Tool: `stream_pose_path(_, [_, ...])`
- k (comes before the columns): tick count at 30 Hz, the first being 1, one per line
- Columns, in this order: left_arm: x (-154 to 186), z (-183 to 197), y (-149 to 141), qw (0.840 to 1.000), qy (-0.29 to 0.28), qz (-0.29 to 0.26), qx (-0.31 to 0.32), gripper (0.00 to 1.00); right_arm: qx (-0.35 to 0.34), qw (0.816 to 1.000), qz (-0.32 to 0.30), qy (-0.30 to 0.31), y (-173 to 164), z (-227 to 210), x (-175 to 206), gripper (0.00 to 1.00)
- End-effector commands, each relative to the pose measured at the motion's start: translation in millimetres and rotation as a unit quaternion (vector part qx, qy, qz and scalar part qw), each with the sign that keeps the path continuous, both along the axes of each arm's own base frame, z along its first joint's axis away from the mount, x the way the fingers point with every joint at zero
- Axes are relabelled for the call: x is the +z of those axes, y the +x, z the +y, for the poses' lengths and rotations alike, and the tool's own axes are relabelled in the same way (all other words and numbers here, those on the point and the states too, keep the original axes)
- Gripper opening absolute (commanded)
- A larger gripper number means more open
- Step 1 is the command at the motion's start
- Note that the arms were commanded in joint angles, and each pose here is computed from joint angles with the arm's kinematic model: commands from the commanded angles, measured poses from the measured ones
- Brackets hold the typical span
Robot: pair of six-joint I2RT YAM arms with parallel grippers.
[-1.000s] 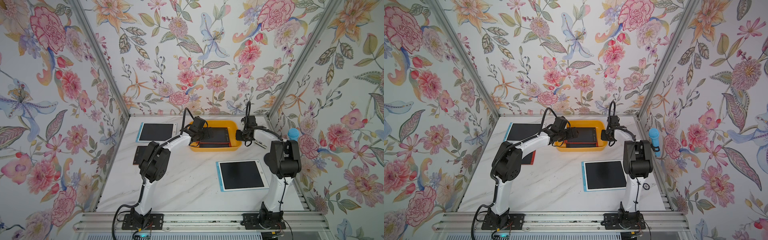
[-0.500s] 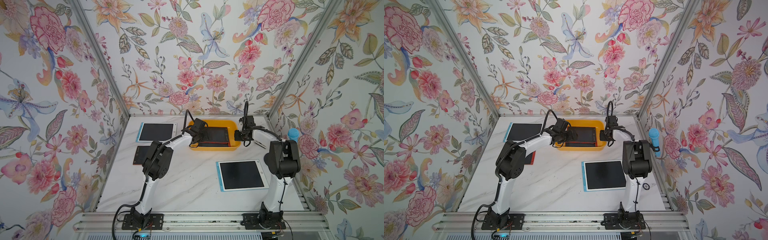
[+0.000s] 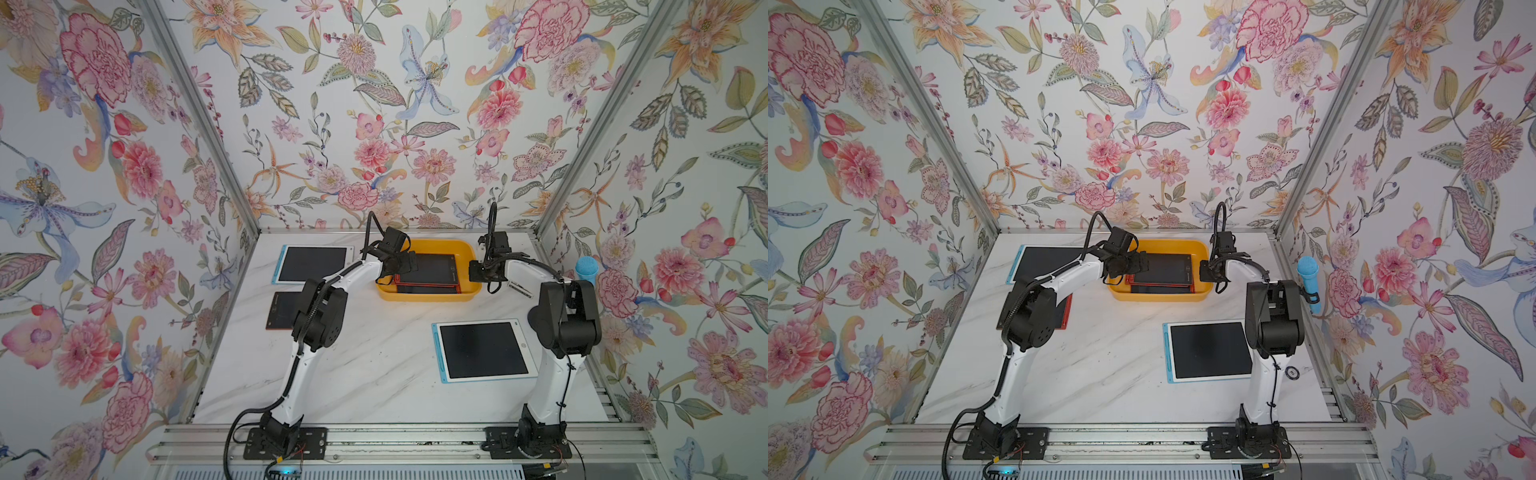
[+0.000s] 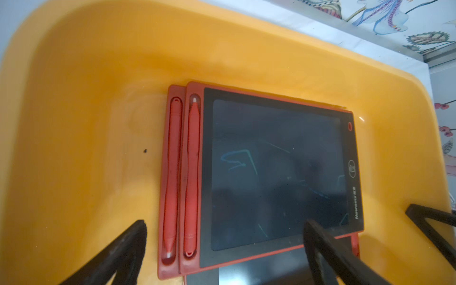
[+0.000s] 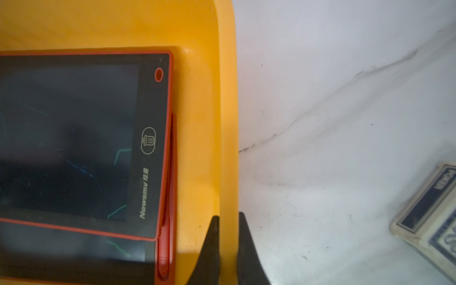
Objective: Take out the writing tablet from the storage box
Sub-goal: Pick up the writing tablet from the storage box.
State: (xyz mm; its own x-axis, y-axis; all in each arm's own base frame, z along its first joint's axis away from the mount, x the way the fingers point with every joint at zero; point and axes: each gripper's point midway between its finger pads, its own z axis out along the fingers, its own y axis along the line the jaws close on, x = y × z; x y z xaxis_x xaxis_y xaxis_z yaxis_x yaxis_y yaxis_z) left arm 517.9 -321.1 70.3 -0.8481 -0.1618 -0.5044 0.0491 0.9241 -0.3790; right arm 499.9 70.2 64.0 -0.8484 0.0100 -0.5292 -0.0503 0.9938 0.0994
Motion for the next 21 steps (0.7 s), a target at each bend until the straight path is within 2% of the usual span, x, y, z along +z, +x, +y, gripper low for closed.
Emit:
stream_pose_path(1, [-10,2,3,1.0,0.014,0.009,-0.005,1.0,0.011,1.0,-0.004,-0.004,-2,2,1,0.0])
stream_pose_path(14, [-27,-6,11,1.0,0.025,0.015,-0.009,1.0,0.014,1.0,-0.004,0.011,-4,7,4,0.0])
stream_pose_path(21, [-29,-23,10,1.0,0.013,0.02,-0.019,1.0,0.016,1.0,-0.009,0.023,-6,12,8,0.0])
